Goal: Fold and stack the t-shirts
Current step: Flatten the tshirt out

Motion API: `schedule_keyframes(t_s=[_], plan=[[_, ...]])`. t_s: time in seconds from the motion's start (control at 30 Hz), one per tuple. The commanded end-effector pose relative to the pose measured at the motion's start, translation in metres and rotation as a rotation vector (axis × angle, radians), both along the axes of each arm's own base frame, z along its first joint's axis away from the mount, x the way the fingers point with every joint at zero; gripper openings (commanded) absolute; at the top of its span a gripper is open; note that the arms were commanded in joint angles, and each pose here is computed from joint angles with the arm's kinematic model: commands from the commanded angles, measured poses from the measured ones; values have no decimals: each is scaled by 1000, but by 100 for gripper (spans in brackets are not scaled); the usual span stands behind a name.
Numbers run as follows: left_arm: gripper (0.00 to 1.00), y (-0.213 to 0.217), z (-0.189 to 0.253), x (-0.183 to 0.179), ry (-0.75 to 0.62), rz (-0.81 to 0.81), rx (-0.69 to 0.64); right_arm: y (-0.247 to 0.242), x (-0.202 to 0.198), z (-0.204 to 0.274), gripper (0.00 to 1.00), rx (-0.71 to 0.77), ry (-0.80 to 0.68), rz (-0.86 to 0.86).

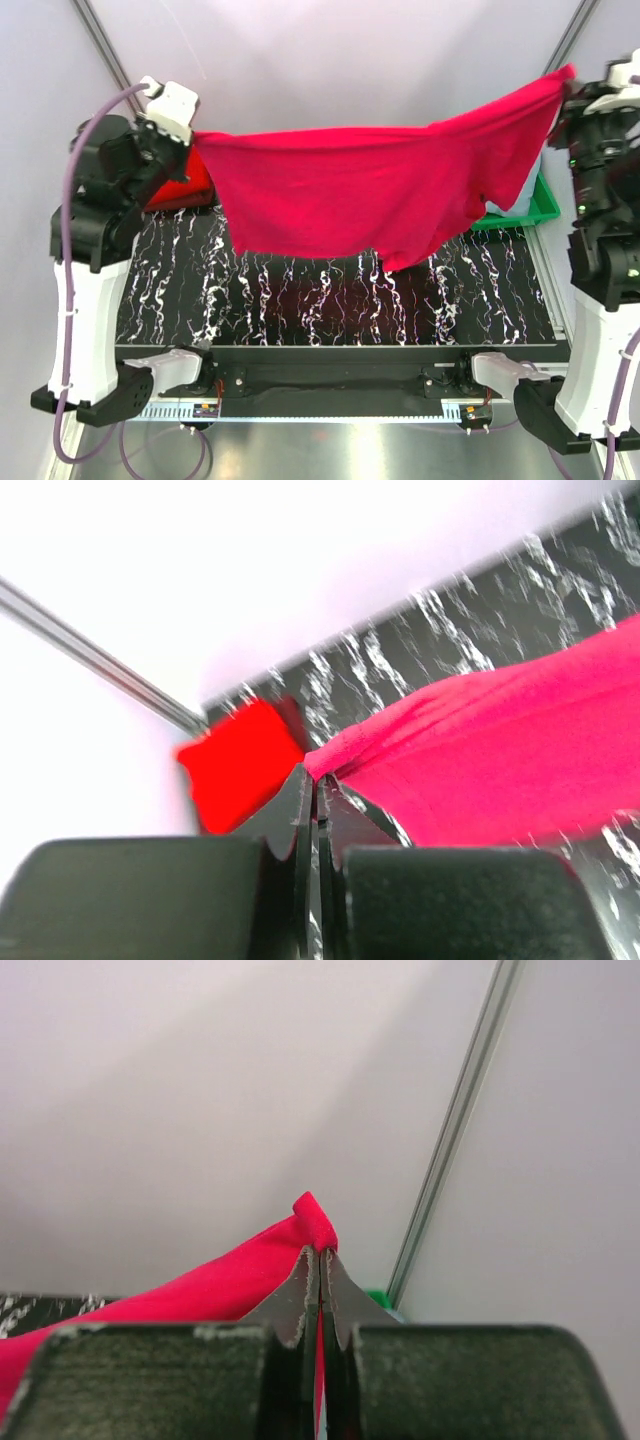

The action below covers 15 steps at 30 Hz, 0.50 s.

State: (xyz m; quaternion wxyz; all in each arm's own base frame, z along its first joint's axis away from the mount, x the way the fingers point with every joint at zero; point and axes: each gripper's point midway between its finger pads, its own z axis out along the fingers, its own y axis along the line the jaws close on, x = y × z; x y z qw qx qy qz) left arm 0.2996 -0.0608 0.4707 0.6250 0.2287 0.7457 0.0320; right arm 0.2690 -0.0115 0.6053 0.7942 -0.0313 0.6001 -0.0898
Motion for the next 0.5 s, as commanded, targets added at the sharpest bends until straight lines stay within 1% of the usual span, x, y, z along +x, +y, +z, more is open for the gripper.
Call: schedule_keyframes(t_s=[0.0,0.07,0.1,0.13,0.17,0.2,0.23,0.3,0.37,0.47], plan=[[0,21,65,1,-225,102,-1,-14,-11,48,0,-10,-140,-72],[0,25,76,6,-271,128,1,-13,-2,57,0,-33,-170,-73],[0,27,77,11,-280,137,25,-11,3,56,0,-46,-173,-68],[0,28,68,19,-268,150,46,-11,11,52,0,-71,-164,-68],[0,28,65,26,-271,156,59,-9,27,36,0,-79,-123,-65],[0,28,56,36,-252,163,75,-8,39,30,0,-77,-112,-60],[0,28,42,44,-221,171,84,-5,55,11,0,-64,-67,-46],[0,21,21,61,-164,158,80,2,82,-11,0,-54,-13,-11],[0,17,9,70,-124,150,77,6,104,-29,0,-19,38,10],[0,10,5,76,-92,125,68,12,113,-29,0,8,52,40]])
